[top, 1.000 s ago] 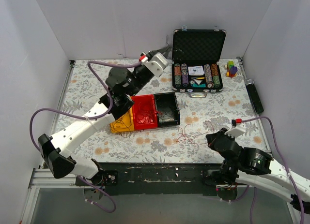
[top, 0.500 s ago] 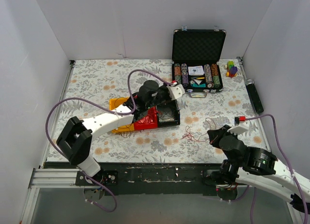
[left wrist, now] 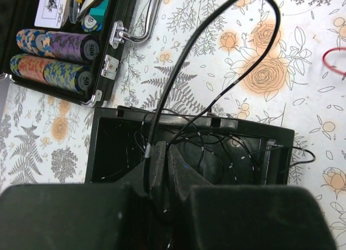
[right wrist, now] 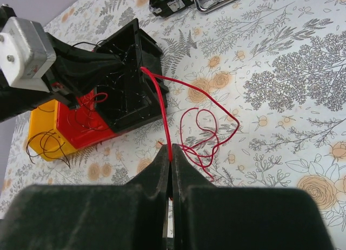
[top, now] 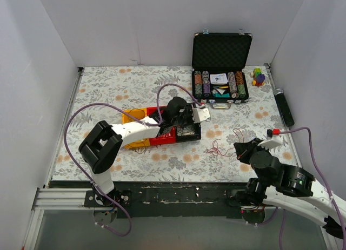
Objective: Untangle the cables
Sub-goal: Place the cable in the bin.
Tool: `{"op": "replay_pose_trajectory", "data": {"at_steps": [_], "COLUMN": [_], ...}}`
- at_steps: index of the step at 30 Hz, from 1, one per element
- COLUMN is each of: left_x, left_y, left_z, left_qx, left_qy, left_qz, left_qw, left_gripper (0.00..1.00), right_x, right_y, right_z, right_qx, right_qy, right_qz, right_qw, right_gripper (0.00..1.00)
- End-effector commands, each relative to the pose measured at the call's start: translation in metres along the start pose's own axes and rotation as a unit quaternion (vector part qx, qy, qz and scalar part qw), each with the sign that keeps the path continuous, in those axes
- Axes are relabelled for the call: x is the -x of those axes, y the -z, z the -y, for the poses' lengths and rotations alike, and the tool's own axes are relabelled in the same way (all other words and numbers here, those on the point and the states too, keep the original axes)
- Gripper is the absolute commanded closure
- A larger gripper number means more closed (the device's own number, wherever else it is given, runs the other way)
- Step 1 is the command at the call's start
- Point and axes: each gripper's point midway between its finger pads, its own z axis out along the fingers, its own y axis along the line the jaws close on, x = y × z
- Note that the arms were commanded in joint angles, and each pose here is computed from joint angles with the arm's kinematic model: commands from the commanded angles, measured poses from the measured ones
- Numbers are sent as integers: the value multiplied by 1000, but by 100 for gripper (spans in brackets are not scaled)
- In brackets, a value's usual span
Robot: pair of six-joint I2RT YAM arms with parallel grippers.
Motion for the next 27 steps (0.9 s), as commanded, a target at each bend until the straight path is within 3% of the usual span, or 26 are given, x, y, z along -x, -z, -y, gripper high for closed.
{"op": "replay_pose_trajectory", "data": {"at_steps": [1,4,11,18,27], "left_x": [12,14,31,28,22], "left_y": [-1,2,31,55,41], "left_z": [-14,-16,-29,-29,-27], "left_qx": [16,8,-26,-107,-175], "left_qy": [19,38,68,145,204], "left_qz": [-8,-23,-12,-27,-43], "left_qw": [1000,999,997,983,962], "left_gripper": [98,85,41,34,32], "right_x": [24,23,19,15,15], "right_y": [6,5,3,0,-1], "right_z": [-12,-12,-16,-22,-29], "right_qx": [15,14,19,22,23], "right_qy": [-13,-8,0,12,22], "right_qz": [31,29,22,15,7], "right_qw": [999,999,1000,1000,999], "right_gripper": [99,99,99,99,99]}}
